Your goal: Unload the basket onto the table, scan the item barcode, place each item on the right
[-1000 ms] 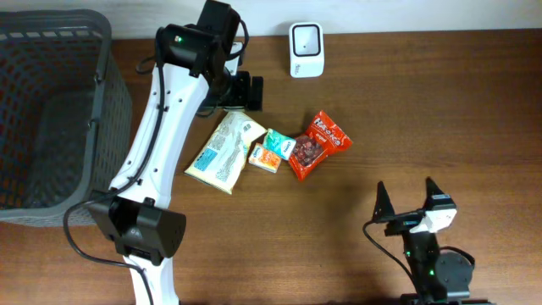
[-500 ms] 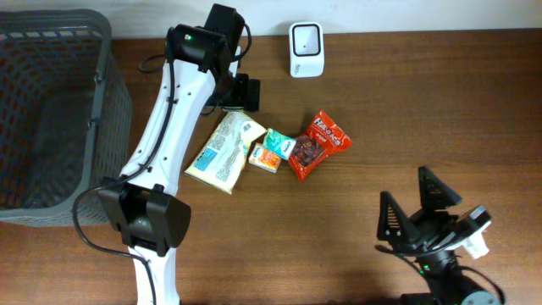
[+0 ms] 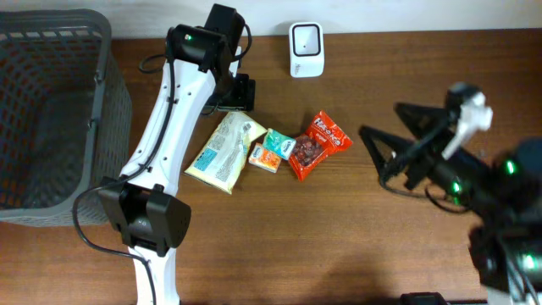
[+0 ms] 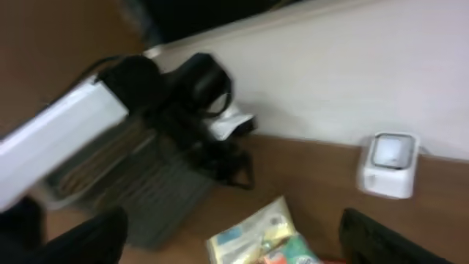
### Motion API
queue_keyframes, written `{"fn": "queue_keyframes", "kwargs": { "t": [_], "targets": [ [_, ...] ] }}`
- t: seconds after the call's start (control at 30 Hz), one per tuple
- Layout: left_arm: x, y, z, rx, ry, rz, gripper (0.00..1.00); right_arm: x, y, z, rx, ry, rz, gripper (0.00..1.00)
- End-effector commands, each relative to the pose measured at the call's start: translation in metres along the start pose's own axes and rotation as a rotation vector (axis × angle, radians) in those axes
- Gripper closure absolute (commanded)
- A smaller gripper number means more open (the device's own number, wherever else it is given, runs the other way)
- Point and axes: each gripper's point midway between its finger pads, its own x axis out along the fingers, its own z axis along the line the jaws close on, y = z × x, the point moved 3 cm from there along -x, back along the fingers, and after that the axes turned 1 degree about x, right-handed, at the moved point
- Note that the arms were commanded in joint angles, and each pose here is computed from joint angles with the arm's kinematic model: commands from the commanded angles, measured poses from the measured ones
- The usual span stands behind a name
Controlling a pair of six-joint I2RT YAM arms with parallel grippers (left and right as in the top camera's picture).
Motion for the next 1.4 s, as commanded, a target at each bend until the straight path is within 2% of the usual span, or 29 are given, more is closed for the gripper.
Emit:
{"fn": "queue_keyframes", "kwargs": {
  "t": [0.0, 0.03, 0.07, 0.1, 0.13, 0.23, 0.27, 0.33, 0.4, 0.5, 0.67, 0.77, 1.07, 1.17, 1.37],
  "targets": [
    [-0.002, -0.003, 0.0, 0.004, -0.001, -0.015, 0.24, 0.034, 0.025, -0.033, 0.255, -0.001, 0.141, 0.6],
    [-0.002, -0.004, 0.0, 0.004, 0.0, -0.015, 0.24, 0.046, 0.038, -0.053, 0.339, 0.068, 0.185, 0.66],
    [-0.001, -0.004, 0.0, 0.004, -0.001, -0.014, 0.19, 0.06, 0.053, -0.072, 0.39, 0.131, 0.232, 0.73],
    [-0.001, -0.004, 0.0, 0.004, -0.001, -0.013, 0.11, 0.074, 0.068, -0.086, 0.42, 0.169, 0.277, 0.76],
    [0.0, -0.003, 0.0, 0.004, -0.001, -0.011, 0.08, 0.091, 0.086, -0.099, 0.447, 0.193, 0.331, 0.8],
    [0.001, -0.004, 0.0, 0.004, -0.002, -0.01, 0.05, 0.138, 0.127, -0.122, 0.496, 0.182, 0.428, 0.85],
    [0.001, -0.004, 0.0, 0.004, -0.002, -0.009, 0.0, 0.152, 0.142, -0.132, 0.526, 0.195, 0.451, 0.87],
    [0.001, -0.004, 0.0, 0.004, -0.003, -0.009, 0.01, 0.166, 0.171, -0.155, 0.617, 0.297, 0.484, 0.96],
    [0.001, -0.004, 0.001, 0.004, -0.011, -0.01, 0.01, 0.179, 0.206, -0.18, 0.692, 0.377, 0.529, 0.96],
    [0.001, -0.004, 0.001, 0.004, -0.01, -0.011, 0.01, 0.192, 0.232, -0.193, 0.721, 0.357, 0.565, 0.96],
    [0.001, -0.005, 0.001, 0.004, -0.009, -0.015, 0.01, 0.185, 0.277, -0.217, 0.768, 0.483, 0.653, 0.96],
    [0.001, -0.005, 0.001, 0.004, -0.009, -0.014, 0.01, 0.166, 0.283, -0.232, 0.765, 0.624, 0.679, 0.96],
    [0.001, -0.005, 0.001, 0.004, -0.008, -0.014, 0.01, 0.116, 0.209, -0.208, 0.703, 0.722, 0.653, 0.96],
    [0.001, -0.005, 0.001, 0.004, -0.008, -0.014, 0.01, 0.115, 0.209, -0.206, 0.707, 0.716, 0.657, 0.96],
    [0.001, -0.005, 0.001, 0.004, -0.008, -0.015, 0.01, 0.128, 0.242, -0.203, 0.711, 0.728, 0.752, 0.96]
  ]
}}
